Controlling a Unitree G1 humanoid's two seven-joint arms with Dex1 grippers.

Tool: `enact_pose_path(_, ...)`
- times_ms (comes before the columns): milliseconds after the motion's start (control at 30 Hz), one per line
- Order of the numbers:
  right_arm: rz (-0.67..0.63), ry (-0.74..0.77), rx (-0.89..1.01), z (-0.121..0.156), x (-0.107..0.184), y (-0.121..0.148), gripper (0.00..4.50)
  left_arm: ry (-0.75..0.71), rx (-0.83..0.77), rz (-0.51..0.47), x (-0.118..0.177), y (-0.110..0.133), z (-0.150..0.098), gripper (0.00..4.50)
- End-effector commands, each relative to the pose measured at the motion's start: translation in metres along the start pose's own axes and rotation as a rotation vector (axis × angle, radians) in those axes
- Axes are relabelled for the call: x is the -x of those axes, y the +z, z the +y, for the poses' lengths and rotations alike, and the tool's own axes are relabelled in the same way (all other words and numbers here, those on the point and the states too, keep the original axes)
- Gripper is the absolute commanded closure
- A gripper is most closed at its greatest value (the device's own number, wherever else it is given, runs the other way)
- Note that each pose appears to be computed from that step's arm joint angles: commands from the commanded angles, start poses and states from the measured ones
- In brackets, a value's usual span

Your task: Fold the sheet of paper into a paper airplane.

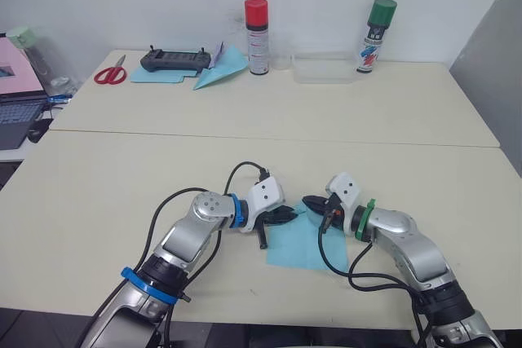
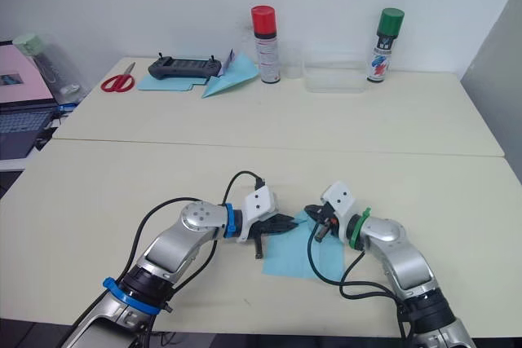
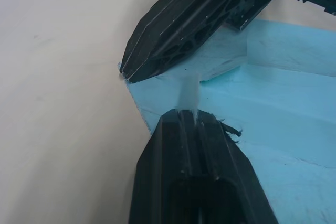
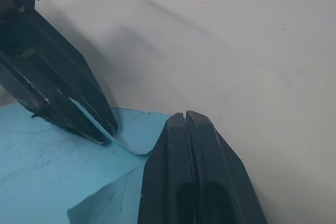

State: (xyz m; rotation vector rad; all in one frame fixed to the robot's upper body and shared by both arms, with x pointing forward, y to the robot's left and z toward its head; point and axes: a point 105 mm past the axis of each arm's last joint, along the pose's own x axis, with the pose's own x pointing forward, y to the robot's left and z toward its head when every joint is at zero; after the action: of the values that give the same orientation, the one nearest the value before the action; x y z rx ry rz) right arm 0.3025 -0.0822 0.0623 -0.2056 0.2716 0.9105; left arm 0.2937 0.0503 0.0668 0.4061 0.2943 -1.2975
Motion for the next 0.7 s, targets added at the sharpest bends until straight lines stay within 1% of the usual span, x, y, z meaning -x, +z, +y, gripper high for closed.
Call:
enact_pose_path(33, 0.084, 0.041, -0.031, 0.011, -0.002, -0.022, 4.50, -0.044, 0.013, -0.023, 0.007, 0.010, -0.004, 3.14)
enact_pose_path(233, 0.087, 0.047, -0.032, 0.012, -0.002, -0.024, 4.50, -0.035, 0.034, -0.031, 0.019, 0.017, 0.001, 1.24)
enact_pose_path(367, 0.086, 0.052, -0.034, 0.013, -0.004, -0.024, 4.50, 0.010, 0.078, -0.070, 0.029, 0.025, 0.012, 0.02)
enact_pose_path(400, 0.085, 0.053, -0.034, 0.014, -0.004, -0.024, 4.50, 0.017, 0.093, -0.081, 0.032, 0.027, 0.014, 0.02)
enact_pose_path(433, 0.085, 0.054, -0.034, 0.015, -0.004, -0.025, 4.50, 0.053, 0.122, -0.118, 0.037, 0.034, 0.023, 0.02)
enact_pose_path(467, 0.086, 0.056, -0.034, 0.015, -0.005, -0.025, 4.50, 0.093, 0.154, -0.163, 0.043, 0.040, 0.032, 0.14)
enact_pose_path(533, 0.088, 0.058, -0.033, 0.015, -0.005, -0.026, 4.50, 0.131, 0.186, -0.205, 0.047, 0.045, 0.040, 0.62)
enact_pose_path(600, 0.090, 0.057, -0.033, 0.015, -0.005, -0.027, 4.50, 0.114, 0.190, -0.207, 0.041, 0.044, 0.032, 1.22)
enact_pose_path(700, 0.091, 0.056, -0.033, 0.014, -0.004, -0.028, 4.50, 0.121, 0.200, -0.220, 0.032, 0.044, 0.028, 2.15)
